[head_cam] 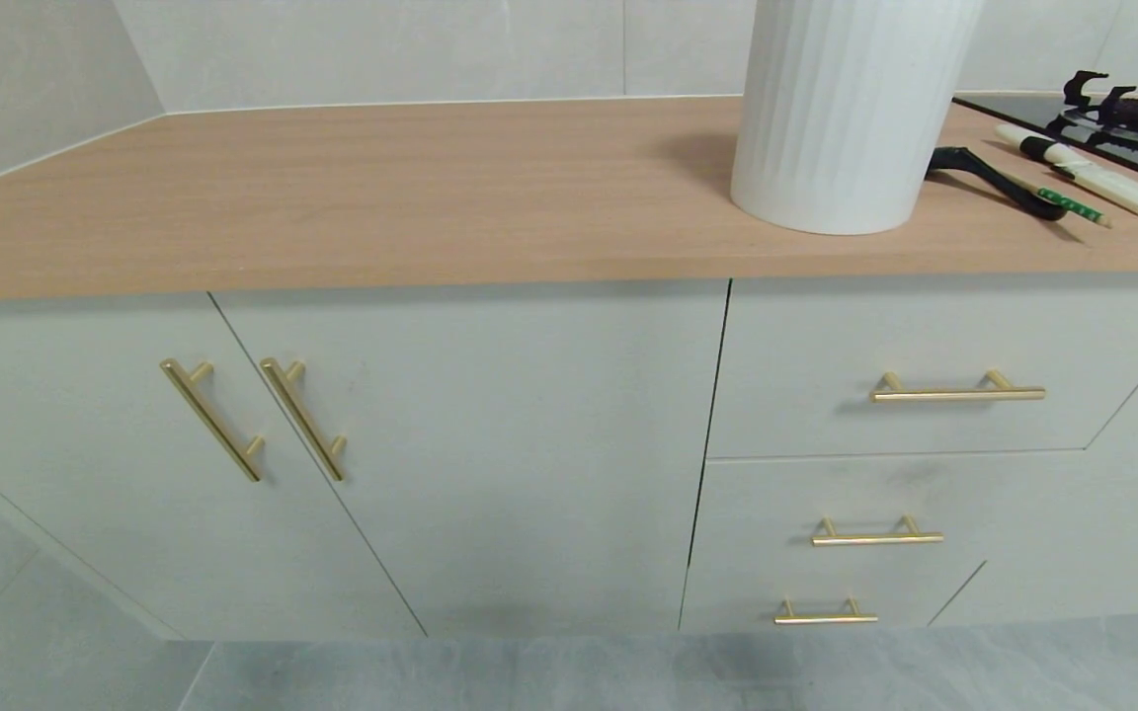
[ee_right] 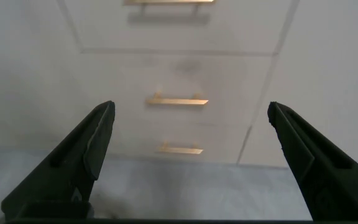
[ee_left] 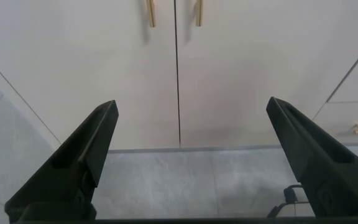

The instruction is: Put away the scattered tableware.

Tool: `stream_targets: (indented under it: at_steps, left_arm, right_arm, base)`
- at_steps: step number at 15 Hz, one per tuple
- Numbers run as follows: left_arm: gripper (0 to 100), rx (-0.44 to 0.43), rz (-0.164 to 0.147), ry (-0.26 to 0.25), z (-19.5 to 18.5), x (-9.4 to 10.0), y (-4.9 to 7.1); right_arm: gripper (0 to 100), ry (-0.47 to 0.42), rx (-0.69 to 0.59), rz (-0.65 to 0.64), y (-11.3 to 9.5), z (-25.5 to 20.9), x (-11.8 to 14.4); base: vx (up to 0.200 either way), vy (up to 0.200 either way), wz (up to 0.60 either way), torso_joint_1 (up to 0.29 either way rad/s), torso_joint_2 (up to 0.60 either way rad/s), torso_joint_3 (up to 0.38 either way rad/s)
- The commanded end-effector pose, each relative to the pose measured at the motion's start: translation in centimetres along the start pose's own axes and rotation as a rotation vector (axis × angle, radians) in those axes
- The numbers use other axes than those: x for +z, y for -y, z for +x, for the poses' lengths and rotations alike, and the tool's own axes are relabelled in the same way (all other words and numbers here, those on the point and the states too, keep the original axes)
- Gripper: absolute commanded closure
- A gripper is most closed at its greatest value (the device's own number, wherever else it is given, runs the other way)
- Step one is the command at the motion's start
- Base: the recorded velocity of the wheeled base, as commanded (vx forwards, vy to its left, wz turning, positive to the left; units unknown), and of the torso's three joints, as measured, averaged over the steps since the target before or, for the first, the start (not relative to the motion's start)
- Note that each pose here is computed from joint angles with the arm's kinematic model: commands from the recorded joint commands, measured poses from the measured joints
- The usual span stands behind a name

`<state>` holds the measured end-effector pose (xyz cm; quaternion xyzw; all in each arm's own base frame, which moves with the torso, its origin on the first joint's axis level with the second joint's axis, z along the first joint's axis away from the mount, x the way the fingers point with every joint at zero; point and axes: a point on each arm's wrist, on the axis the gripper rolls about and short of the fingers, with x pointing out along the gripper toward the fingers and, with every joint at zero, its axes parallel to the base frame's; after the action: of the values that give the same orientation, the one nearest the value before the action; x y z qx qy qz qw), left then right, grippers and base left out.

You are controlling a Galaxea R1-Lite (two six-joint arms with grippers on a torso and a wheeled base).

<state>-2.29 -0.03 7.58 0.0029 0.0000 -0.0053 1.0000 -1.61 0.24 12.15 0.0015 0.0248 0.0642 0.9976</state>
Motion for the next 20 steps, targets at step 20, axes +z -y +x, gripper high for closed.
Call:
stream_targets:
  at_steps: [20]
  left_arm:
    - [0, 0.000, 0.000, -0.002, 0.0, 0.0, 0.0]
  right_arm:
    - [0, -0.805, 0.032, 0.001, 0.6, 27.8, -3.7]
  base:
    - [0.000, 0.000, 0.00, 0.000, 0.00, 0.000]
